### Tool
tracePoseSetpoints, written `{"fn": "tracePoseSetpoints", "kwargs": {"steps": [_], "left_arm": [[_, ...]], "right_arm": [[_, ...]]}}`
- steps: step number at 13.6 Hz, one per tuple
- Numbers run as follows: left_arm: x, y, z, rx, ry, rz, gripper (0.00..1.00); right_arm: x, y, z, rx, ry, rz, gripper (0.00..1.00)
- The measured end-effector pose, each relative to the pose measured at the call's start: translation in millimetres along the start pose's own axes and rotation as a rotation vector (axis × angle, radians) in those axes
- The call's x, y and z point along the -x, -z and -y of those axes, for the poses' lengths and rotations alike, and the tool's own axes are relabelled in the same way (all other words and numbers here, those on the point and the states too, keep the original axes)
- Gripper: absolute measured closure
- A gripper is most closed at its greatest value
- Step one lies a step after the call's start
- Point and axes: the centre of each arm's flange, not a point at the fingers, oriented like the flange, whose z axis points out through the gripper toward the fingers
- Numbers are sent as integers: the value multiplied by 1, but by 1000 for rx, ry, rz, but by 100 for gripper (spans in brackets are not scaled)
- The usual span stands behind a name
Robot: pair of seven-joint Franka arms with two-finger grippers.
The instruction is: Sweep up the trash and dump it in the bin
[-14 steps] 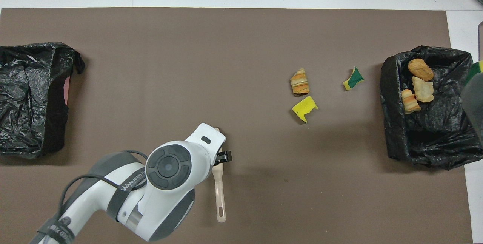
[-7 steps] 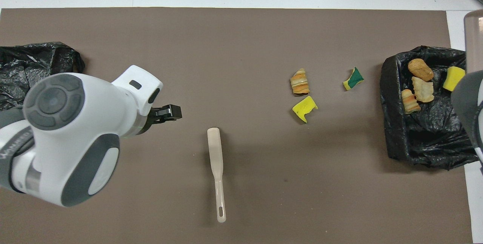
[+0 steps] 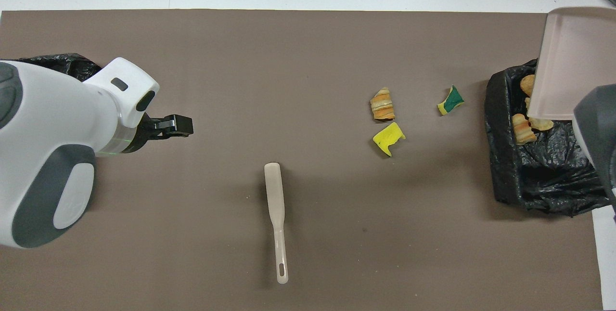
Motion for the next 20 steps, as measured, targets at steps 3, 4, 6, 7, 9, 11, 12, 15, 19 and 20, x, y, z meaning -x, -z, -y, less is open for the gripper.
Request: {"fn": "tracePoseSetpoints", "kwargs": {"steps": [3, 4, 6, 7, 9, 11, 12, 15, 19, 20], "left_arm": [[-43, -3, 25, 10, 24, -21, 0], [-53, -9, 26, 11, 10, -19, 0], [-68, -19, 27, 14, -38, -29, 0], [-75, -24, 30, 17, -51, -40, 0], [-83, -28, 33, 21, -62, -60, 0], [-83, -27, 32, 23, -64, -63, 0], [-83, -27, 31, 24, -65, -63, 0], [-83, -27, 31, 24, -66, -63, 0], [-83, -27, 31, 24, -66, -64, 0], [-83, -27, 31, 24, -67, -64, 0]], "right_arm": [[-16, -6, 13, -118, -225, -105, 69], [-28, -9, 20, -161, -304, -127, 69], [-61, -9, 36, -239, -452, -159, 69], [-85, -2, 47, -271, -526, -170, 69], [-135, 16, 72, -339, -666, -187, 69], [-179, 30, 97, -404, -761, -194, 69], [-200, 36, 109, -436, -797, -196, 69], [-262, 47, 146, -524, -958, -158, 69], [-352, 73, 186, -596, -1095, -169, 69], [-372, 75, 193, -601, -1101, -183, 69]]}}
